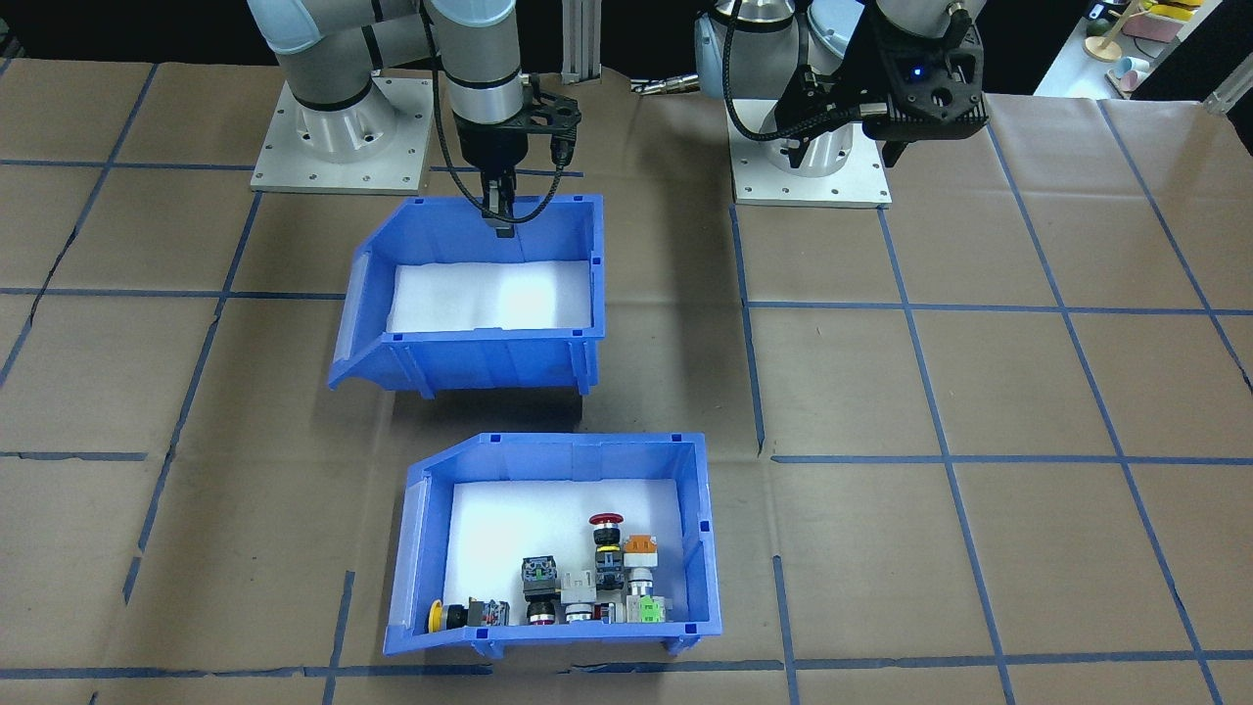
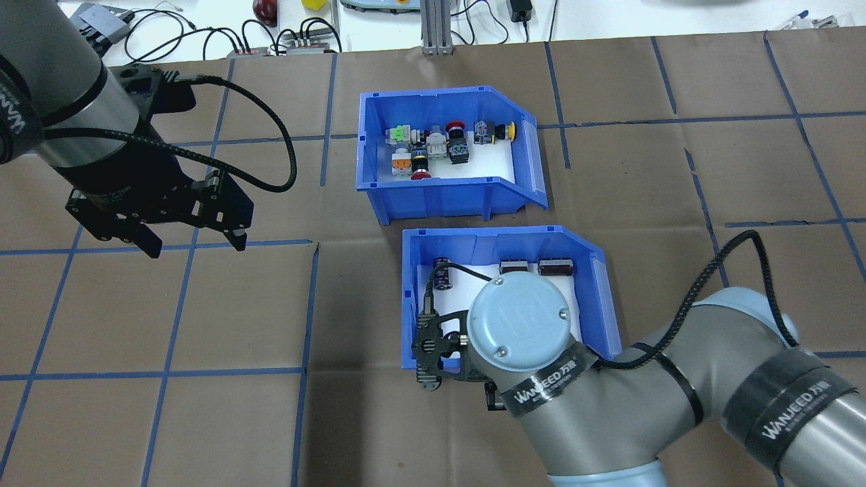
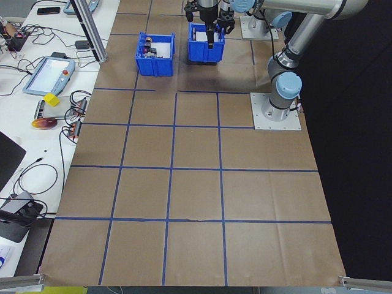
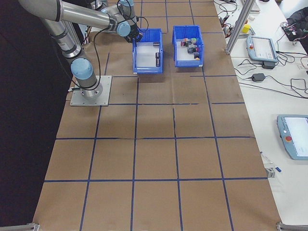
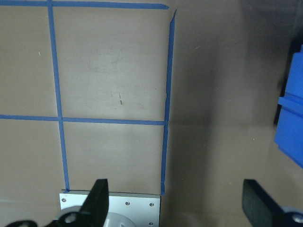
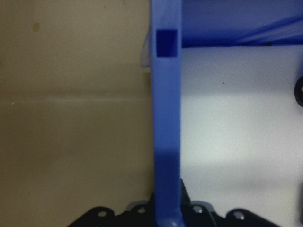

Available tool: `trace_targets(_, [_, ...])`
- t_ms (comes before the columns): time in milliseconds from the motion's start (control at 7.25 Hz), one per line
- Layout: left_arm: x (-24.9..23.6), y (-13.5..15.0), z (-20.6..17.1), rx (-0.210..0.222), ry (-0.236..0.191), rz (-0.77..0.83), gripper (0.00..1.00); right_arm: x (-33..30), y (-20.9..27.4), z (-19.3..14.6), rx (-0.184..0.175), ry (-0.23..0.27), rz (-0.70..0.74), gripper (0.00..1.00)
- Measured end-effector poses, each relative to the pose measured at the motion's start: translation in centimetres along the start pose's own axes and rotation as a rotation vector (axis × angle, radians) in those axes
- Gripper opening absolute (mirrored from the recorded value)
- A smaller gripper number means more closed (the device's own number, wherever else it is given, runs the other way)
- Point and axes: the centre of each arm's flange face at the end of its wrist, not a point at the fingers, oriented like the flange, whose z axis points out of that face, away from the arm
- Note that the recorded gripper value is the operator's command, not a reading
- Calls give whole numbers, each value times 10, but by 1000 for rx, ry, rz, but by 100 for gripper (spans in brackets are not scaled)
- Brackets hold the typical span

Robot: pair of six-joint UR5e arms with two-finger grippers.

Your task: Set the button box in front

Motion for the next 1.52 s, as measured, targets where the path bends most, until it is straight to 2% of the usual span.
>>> trace_targets(138, [0,1,-2,8,0,1,100,-1,-11,9,-11,-5,-5,23])
trace_targets(276, [0,1,-3,10,1,1,100,-1,-16,16,-19,-7,-3,69])
trace_targets(414, [0,1,-4,13,1,1,100,-1,-18,21,-24,-11,-1,100])
trace_targets(552, [0,1,-6,19,1,1,100,-1,-18,24,-30,-13,1,100])
trace_targets(828, [0,1,-8,25,1,7,100,6,-14,17,-57,14,1,100])
trace_targets(966, [0,1,-11,31,1,14,100,17,-13,4,-68,21,9,100])
trace_targets(1241, [1,2,-15,45,2,24,100,47,-9,-31,-107,-16,36,100])
trace_targets(1517, [2,4,-17,51,1,39,100,89,25,-56,-114,-17,143,100])
